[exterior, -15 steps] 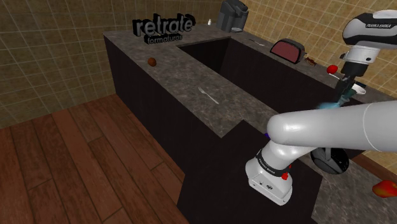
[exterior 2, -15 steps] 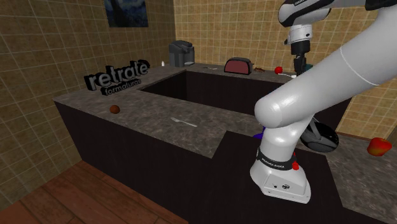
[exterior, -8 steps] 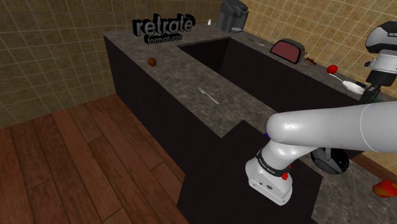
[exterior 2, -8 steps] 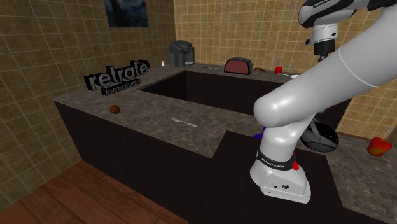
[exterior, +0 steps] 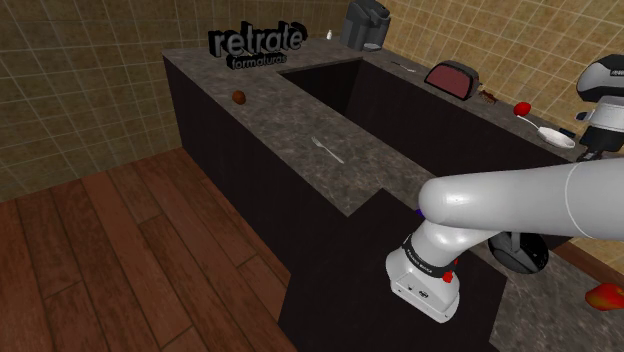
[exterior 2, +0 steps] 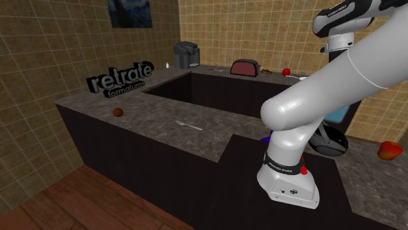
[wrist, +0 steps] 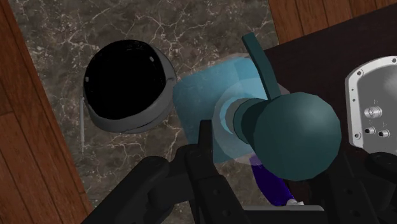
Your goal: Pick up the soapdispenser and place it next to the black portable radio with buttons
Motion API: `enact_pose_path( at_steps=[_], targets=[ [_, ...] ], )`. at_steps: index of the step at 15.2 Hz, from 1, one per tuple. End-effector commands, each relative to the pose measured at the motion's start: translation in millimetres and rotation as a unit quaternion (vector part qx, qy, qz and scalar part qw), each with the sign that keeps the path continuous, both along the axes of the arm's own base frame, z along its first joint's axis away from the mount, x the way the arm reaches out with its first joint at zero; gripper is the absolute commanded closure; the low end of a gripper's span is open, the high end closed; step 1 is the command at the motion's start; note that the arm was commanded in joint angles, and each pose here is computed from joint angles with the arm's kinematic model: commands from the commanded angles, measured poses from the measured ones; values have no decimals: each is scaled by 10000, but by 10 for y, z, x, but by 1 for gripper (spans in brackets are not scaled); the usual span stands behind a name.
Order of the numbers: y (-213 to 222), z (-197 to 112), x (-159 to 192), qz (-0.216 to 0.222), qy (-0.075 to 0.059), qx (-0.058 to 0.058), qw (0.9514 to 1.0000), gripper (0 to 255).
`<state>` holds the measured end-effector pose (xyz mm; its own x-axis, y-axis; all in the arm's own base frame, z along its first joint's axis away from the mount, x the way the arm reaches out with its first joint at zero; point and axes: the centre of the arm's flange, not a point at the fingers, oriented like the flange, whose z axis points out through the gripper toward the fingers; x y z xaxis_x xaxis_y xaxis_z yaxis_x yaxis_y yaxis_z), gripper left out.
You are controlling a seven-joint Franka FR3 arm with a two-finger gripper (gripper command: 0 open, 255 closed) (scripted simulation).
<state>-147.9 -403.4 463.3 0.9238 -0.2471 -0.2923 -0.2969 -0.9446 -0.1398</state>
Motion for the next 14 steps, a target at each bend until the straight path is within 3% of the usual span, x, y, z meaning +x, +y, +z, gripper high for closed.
enact_pose_path(
  at_steps=[1,14],
  targets=[
    [-2,-100,0,1,0,-3,10000,255],
    [-2,-787,0,1,0,-3,10000,255]
  ],
)
